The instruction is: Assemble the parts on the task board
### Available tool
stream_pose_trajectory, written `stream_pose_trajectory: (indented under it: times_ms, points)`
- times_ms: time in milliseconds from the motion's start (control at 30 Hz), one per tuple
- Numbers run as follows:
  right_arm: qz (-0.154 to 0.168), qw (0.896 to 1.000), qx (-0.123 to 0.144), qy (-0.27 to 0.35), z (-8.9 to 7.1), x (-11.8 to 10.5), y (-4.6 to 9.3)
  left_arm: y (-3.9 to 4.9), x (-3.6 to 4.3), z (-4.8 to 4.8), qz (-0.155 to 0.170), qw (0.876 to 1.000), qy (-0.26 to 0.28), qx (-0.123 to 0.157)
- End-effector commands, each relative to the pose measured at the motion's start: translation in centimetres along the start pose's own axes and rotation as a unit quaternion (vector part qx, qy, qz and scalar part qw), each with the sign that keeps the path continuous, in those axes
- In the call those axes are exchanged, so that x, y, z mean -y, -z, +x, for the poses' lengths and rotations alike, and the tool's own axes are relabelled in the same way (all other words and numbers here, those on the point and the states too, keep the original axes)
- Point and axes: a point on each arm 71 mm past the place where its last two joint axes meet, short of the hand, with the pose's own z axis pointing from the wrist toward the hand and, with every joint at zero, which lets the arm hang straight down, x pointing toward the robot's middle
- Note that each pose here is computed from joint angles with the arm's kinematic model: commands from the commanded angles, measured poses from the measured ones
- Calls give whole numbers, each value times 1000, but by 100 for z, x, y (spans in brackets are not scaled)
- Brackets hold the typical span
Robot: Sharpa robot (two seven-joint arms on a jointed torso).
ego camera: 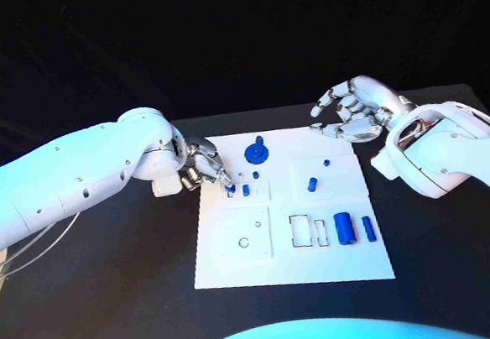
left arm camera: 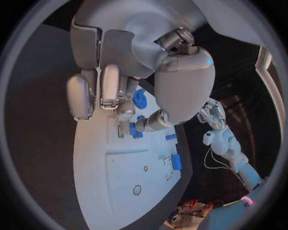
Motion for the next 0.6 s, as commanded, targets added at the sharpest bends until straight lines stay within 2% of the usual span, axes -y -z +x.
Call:
stream_pose_trajectory:
  times_ms: [33, 333, 600]
  points:
    - [-3, 1000, -5, 3, 7, 1, -1, 17, 11, -9, 10, 999, 26, 23]
    - [-1, 1000, -4, 3, 2, 15, 0, 22, -32, 21, -9, 999, 16, 46]
    - [-2, 1000, -3, 3, -1, 17, 3, 15, -20, 60, -26, 997, -25, 66]
